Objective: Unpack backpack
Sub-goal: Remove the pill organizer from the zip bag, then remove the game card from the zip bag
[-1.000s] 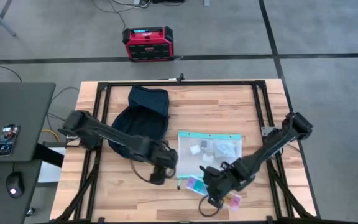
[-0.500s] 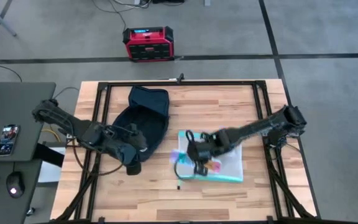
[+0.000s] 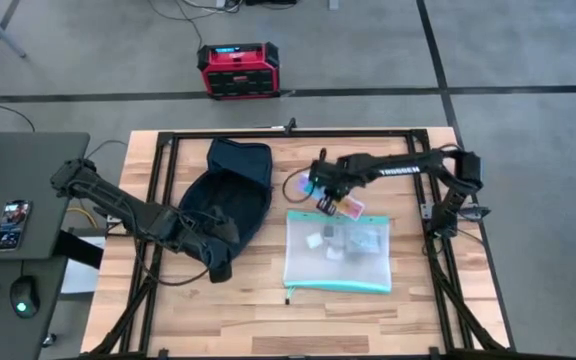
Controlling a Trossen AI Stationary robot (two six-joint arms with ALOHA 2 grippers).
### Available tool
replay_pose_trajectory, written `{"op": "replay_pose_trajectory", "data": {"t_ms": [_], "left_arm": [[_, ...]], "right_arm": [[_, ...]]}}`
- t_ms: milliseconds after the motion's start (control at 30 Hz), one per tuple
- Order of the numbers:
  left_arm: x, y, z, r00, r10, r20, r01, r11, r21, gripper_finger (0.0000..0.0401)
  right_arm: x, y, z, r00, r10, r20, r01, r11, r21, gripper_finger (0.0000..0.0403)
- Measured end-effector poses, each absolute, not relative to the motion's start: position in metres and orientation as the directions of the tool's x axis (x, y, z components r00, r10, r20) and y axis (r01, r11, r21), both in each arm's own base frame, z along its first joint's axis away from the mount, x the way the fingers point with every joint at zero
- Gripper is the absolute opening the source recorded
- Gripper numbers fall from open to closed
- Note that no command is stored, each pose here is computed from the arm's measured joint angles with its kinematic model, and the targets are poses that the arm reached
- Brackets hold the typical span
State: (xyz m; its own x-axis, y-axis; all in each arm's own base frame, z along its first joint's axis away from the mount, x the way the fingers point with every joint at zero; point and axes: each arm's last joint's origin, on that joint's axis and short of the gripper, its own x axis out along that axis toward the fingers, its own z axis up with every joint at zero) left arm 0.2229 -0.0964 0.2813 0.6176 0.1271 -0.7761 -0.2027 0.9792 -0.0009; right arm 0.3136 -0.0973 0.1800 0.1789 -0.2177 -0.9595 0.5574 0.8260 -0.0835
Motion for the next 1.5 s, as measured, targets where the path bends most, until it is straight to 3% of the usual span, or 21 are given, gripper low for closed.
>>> {"op": "replay_pose_trajectory", "data": {"t_ms": [133,267,400,633,767,900,1033,1300,1500], "left_arm": [[0.224,-0.096,0.281,0.62,0.123,-0.775,-0.185,0.983,0.008,0.0149],[0.227,-0.096,0.283,0.648,0.109,-0.754,-0.142,0.99,0.022,0.0149],[0.233,-0.09,0.285,0.663,0.077,-0.744,-0.104,0.994,0.01,0.0149],[0.252,-0.068,0.284,0.685,0.056,-0.726,-0.072,0.997,0.009,0.0149],[0.278,-0.059,0.271,0.693,-0.055,-0.718,0.051,0.998,-0.027,0.0149],[0.303,-0.052,0.251,0.694,-0.075,-0.716,0.119,0.993,0.012,0.0149],[0.325,-0.043,0.232,0.716,-0.048,-0.697,0.129,0.99,0.064,0.0149],[0.354,-0.021,0.199,0.733,0.0,-0.68,0.098,0.99,0.105,0.0149],[0.359,-0.017,0.18,0.692,-0.076,-0.718,0.14,0.99,0.029,0.015]], "right_arm": [[0.303,-0.114,0.174,0.151,-0.199,-0.968,0.61,0.789,-0.067,0.0017],[0.301,-0.122,0.177,0.19,-0.124,-0.974,0.64,0.768,0.027,0.007],[0.294,-0.114,0.213,0.265,-0.128,-0.956,0.626,0.777,0.069,0.0129],[0.268,0.009,0.295,0.549,-0.057,-0.834,0.547,0.779,0.307,0.0193],[0.256,0.1,0.306,0.668,0.037,-0.743,0.479,0.742,0.468,0.0204],[0.247,0.174,0.291,0.712,0.156,-0.685,0.45,0.648,0.614,0.0202],[0.249,0.229,0.253,0.735,0.126,-0.666,0.496,0.569,0.656,0.0194],[0.253,0.272,0.156,0.6,-0.034,-0.799,0.689,0.528,0.495,0.0174],[0.259,0.245,0.143,0.484,-0.3,-0.822,0.801,0.53,0.278,0.0162]]}}
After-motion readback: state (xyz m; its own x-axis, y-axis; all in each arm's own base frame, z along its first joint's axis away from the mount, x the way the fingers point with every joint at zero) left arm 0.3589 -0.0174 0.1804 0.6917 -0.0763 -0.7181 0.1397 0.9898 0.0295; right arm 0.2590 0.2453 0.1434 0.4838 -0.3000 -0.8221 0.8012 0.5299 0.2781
